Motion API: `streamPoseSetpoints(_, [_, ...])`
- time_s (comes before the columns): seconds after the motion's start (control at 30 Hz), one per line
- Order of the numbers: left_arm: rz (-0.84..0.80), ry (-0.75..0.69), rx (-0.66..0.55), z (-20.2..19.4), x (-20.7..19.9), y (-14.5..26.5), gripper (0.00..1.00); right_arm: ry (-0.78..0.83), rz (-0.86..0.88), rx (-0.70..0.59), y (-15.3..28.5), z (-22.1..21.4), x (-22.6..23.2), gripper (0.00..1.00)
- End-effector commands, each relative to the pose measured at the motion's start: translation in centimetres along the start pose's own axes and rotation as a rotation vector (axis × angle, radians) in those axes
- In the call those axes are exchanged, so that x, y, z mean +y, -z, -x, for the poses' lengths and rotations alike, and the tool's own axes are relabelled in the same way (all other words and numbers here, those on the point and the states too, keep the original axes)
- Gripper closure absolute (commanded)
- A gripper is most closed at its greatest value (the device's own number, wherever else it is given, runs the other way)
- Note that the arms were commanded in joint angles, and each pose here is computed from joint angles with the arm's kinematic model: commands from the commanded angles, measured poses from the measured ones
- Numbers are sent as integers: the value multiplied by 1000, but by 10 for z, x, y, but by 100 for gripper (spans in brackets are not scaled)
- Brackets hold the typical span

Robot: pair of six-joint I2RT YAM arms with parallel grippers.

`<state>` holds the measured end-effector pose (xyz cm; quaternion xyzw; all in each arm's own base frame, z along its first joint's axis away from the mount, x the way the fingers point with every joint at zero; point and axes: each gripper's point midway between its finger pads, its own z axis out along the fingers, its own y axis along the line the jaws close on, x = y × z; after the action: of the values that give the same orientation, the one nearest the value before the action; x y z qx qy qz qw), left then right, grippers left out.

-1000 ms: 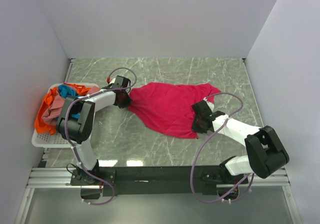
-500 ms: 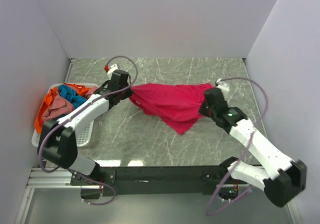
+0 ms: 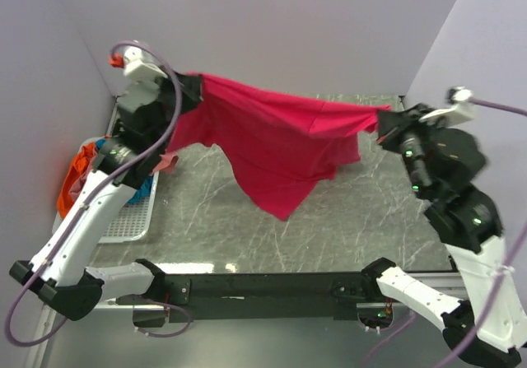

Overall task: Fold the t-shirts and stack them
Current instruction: Flatten the tshirt out

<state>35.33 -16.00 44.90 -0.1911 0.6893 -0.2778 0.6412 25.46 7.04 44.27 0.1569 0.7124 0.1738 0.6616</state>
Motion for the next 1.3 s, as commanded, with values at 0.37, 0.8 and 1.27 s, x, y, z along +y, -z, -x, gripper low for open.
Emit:
streamPoseSetpoints(0.37, [-54, -92, -227, 109, -45, -53, 99, 167, 2, -201, -58, 110, 25, 100])
streamPoseSetpoints(0.8, [-322, -79, -327, 146, -105, -123, 99, 224, 89, -363, -110, 197, 54, 100])
streamPoseSetpoints(1.27, [-114, -130, 3, -15, 29, -108, 99, 23, 104, 174, -66, -44, -22, 99])
